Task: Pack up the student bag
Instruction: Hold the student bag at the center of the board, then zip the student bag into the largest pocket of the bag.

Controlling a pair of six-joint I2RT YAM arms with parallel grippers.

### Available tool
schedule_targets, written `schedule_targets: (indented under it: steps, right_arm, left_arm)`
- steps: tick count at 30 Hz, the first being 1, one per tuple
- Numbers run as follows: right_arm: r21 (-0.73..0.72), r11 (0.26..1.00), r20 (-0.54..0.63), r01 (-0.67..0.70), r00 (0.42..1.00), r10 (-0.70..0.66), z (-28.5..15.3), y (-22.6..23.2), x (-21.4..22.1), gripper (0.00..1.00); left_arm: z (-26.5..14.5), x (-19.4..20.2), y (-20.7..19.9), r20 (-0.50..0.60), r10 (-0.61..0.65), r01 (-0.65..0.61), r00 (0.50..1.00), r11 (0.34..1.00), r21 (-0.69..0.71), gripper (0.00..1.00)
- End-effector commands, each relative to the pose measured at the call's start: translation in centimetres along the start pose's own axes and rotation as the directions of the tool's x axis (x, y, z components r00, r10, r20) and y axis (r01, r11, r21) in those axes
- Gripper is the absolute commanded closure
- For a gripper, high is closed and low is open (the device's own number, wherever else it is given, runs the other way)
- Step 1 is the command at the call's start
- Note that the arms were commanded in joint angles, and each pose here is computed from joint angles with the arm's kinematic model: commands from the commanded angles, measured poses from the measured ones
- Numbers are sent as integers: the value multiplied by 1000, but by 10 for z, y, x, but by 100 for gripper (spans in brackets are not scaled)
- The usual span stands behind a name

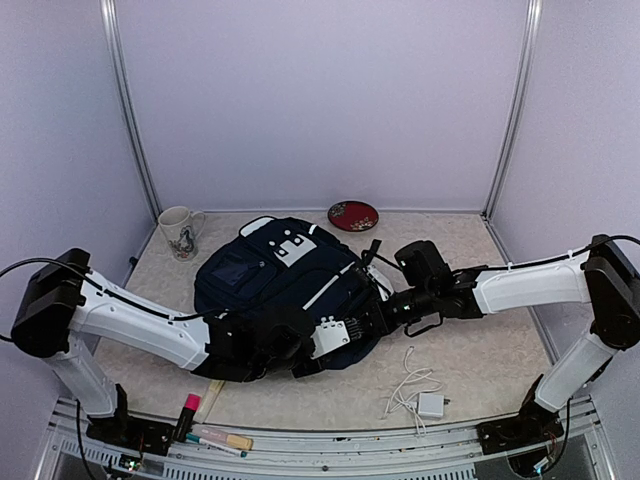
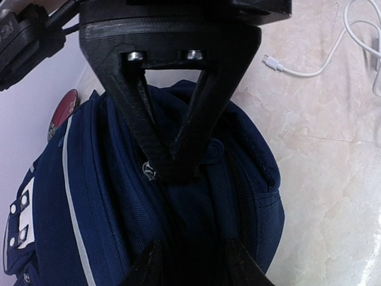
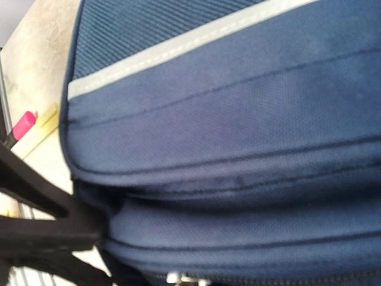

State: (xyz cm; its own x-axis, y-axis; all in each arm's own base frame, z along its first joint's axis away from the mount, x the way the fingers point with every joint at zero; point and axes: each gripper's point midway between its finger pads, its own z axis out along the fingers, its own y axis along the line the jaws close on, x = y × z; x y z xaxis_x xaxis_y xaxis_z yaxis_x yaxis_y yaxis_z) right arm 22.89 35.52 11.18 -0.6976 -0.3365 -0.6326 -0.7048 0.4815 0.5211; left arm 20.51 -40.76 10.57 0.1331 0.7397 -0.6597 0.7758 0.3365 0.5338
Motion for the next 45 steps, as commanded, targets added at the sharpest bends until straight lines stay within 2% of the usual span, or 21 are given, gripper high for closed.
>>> schedule_targets:
  steps: [1,7,11,13,14,15,16,17,20,22,25,31,37,43,45]
  right_arm:
    - [-42,998,76,52,996,-49,-6,21,-29,100]
    - [-37,998,77,47,996,-44,-9,22,-29,100]
    - [0,999,60,32,998,-32,-11,17,-27,100]
    - [5,1000,56,29,998,-29,-12,16,-27,100]
    - [6,1000,54,26,998,-26,-12,16,-26,100]
    - [10,1000,54,25,998,-26,-13,16,-26,100]
    - [19,1000,54,23,998,-24,-13,15,-26,100]
    - [31,999,54,24,998,-26,-14,13,-26,100]
    - [124,992,37,13,999,-17,-18,-4,-25,100]
    - [237,971,2,9,1000,-9,-22,-26,-21,100]
    - [422,906,-63,29,998,-3,-36,-62,-15,100]
    - [619,781,-121,84,993,-10,-76,-108,-19,100]
    - [659,740,-122,134,990,-71,-86,-140,-46,100]
    - [696,703,-102,144,990,-102,-96,-198,-75,100]
    - [661,734,-100,155,988,-119,-88,-208,-82,100]
  left_arm:
    - [11,2,6,-39,37,-37,999,999,-18,64]
    - [20,11,28,-96,15,-27,995,992,-127,68]
    - [23,22,39,-143,23,-51,990,979,-200,62]
    - [24,25,39,-152,27,-58,988,977,-203,63]
    - [24,26,39,-153,29,-60,988,978,-201,67]
    - [24,25,38,-152,30,-61,988,978,-200,77]
    - [23,25,38,-150,30,-60,988,978,-199,93]
    - [22,24,38,-145,29,-58,989,978,-200,100]
    - [12,18,39,-113,27,-49,993,979,-198,100]
    - [2,13,39,-86,24,-41,996,981,-191,100]
    - [-16,13,42,-49,19,-28,999,983,-183,100]
    - [-37,25,50,-48,21,-31,999,976,-214,100]
    - [-61,1,40,87,32,-19,996,989,-147,100]
    - [-76,-10,44,145,46,-25,988,989,-143,100]
    - [-78,-11,44,156,45,-23,987,989,-144,100]
